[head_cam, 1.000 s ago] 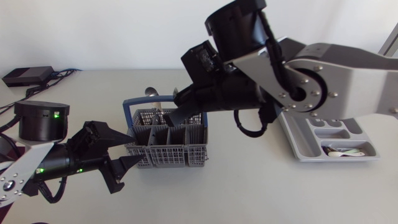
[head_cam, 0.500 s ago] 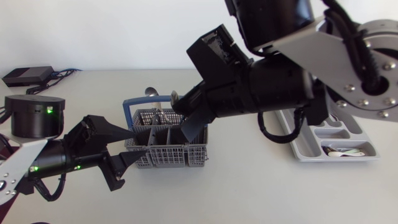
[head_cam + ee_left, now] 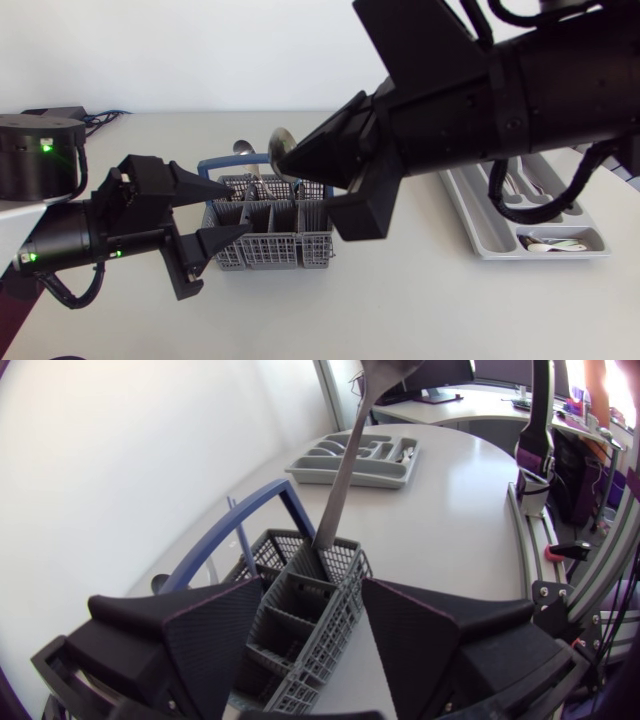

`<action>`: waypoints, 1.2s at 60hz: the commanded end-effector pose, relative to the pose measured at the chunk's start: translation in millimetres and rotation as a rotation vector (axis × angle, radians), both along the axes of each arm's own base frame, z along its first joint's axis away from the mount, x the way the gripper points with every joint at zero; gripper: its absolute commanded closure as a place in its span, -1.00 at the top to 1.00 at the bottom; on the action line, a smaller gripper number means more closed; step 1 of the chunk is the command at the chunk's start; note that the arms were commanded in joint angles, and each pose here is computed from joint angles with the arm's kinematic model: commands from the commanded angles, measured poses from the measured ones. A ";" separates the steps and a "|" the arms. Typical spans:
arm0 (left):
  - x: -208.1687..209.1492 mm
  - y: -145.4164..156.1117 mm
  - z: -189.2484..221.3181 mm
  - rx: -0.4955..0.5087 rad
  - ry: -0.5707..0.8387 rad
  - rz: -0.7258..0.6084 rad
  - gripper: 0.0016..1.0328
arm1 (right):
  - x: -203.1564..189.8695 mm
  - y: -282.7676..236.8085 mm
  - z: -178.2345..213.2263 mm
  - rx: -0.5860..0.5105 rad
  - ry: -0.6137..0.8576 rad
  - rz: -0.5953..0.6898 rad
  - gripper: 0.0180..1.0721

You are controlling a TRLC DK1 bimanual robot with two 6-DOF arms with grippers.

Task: Sort the cutlery from the basket into the organizer compartments.

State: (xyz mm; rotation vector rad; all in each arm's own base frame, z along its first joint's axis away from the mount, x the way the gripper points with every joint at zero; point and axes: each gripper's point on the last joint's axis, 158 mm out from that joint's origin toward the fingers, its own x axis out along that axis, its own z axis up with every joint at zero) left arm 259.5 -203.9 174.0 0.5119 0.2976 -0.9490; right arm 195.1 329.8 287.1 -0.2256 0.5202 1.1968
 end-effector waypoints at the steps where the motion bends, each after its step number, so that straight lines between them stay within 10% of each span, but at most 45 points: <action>1: -7.5 -10.8 16.1 -0.034 -0.008 -0.044 0.39 | -11.3 0.7 2.8 0.008 0.006 0.048 -0.89; 49: -90.2 -34.2 3.0 -0.075 0.142 -0.435 0.42 | -83.7 7.3 -45.9 -0.034 0.227 0.371 -0.89; 72: -116.2 -43.9 -9.1 -0.075 0.218 -0.539 -0.10 | -92.1 4.6 -31.4 0.027 0.239 0.412 -0.89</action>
